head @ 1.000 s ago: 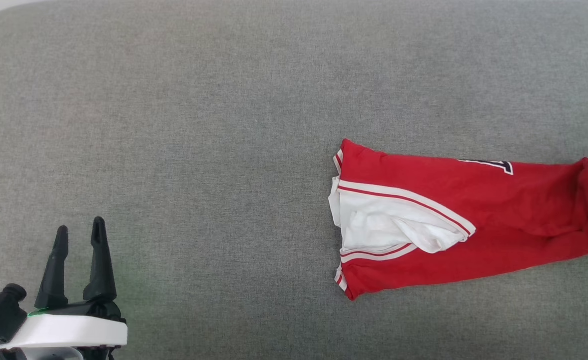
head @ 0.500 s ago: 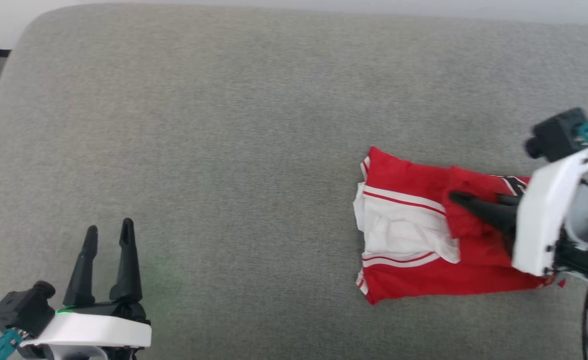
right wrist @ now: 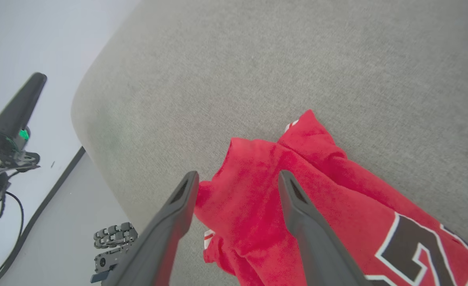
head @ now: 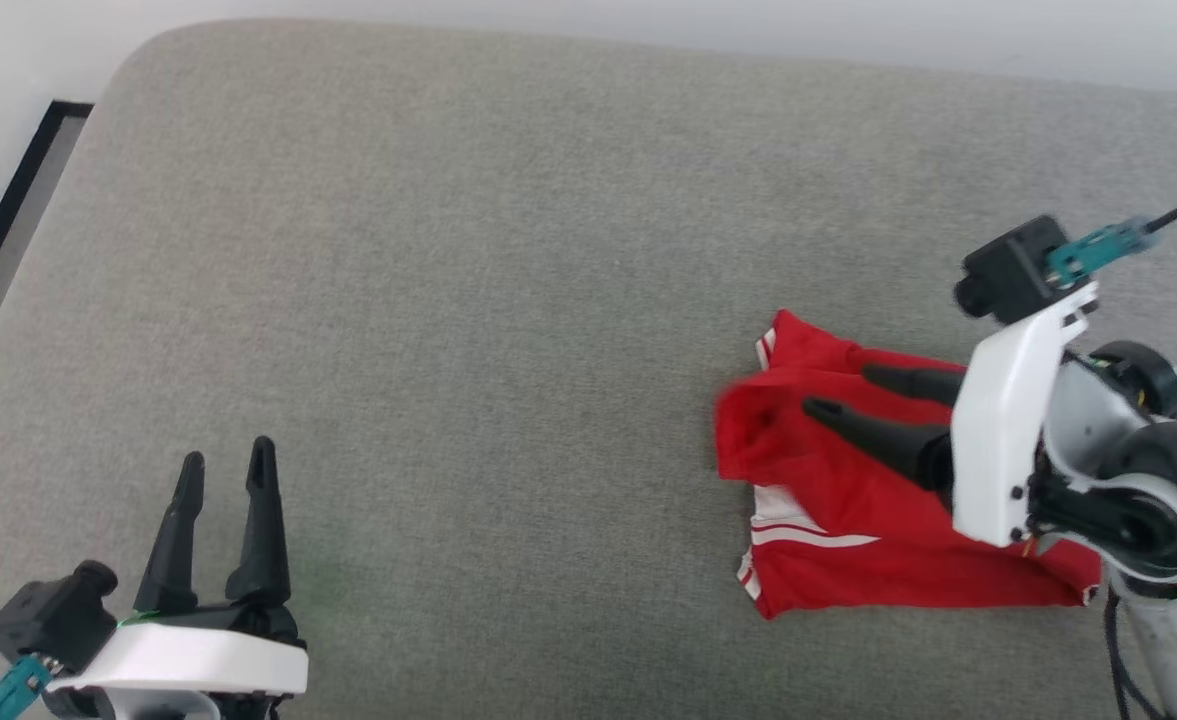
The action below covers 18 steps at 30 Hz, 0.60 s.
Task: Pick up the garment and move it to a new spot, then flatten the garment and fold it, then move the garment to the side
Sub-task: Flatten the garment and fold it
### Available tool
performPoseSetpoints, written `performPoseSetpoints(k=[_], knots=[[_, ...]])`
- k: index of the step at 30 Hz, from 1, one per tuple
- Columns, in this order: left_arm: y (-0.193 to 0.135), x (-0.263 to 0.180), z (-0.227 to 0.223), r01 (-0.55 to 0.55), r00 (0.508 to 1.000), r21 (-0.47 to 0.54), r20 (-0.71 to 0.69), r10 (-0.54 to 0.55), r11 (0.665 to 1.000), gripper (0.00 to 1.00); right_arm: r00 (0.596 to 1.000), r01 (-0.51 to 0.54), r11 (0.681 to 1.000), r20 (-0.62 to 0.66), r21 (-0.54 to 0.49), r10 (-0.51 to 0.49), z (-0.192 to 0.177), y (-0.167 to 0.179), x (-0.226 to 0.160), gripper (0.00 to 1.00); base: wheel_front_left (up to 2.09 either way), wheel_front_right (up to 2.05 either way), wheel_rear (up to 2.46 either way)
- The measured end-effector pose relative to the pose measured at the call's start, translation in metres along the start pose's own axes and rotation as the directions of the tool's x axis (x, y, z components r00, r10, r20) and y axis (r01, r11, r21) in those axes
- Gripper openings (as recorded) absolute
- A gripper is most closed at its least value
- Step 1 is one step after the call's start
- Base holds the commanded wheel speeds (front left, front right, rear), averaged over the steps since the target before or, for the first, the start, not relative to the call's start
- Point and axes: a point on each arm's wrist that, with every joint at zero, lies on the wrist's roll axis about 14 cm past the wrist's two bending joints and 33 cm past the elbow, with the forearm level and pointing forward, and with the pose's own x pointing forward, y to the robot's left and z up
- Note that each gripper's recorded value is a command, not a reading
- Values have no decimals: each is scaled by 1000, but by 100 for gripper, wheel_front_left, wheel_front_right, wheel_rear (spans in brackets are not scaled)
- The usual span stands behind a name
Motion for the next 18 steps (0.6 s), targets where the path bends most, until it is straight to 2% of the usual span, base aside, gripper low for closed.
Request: performPoseSetpoints(k=[5, 11, 16, 17, 18], knots=[[-2, -1, 2, 10, 1000, -7, 8, -10, 1000, 100, 993, 14, 1000, 117, 4, -15, 23, -1, -26, 100, 0, 0, 0], [-10, -2, 4, 44, 999, -7, 10, -44, 999, 100, 958, 110, 994, 265, 5, -108, 40, -14, -66, 100, 0, 0, 0], [-18, -2, 5, 80, 997, 4, 10, -80, 997, 100, 891, 207, 978, 406, 31, -202, 45, -27, -99, 100, 0, 0, 0], [-25, -2, 5, 104, 995, 1, 10, -104, 995, 100, 845, 247, 968, 479, 40, -236, 48, -32, -114, 100, 0, 0, 0], [-26, -1, 6, 108, 994, 2, 13, -108, 994, 100, 826, 266, 963, 507, 38, -248, 48, -34, -121, 100, 0, 0, 0]])
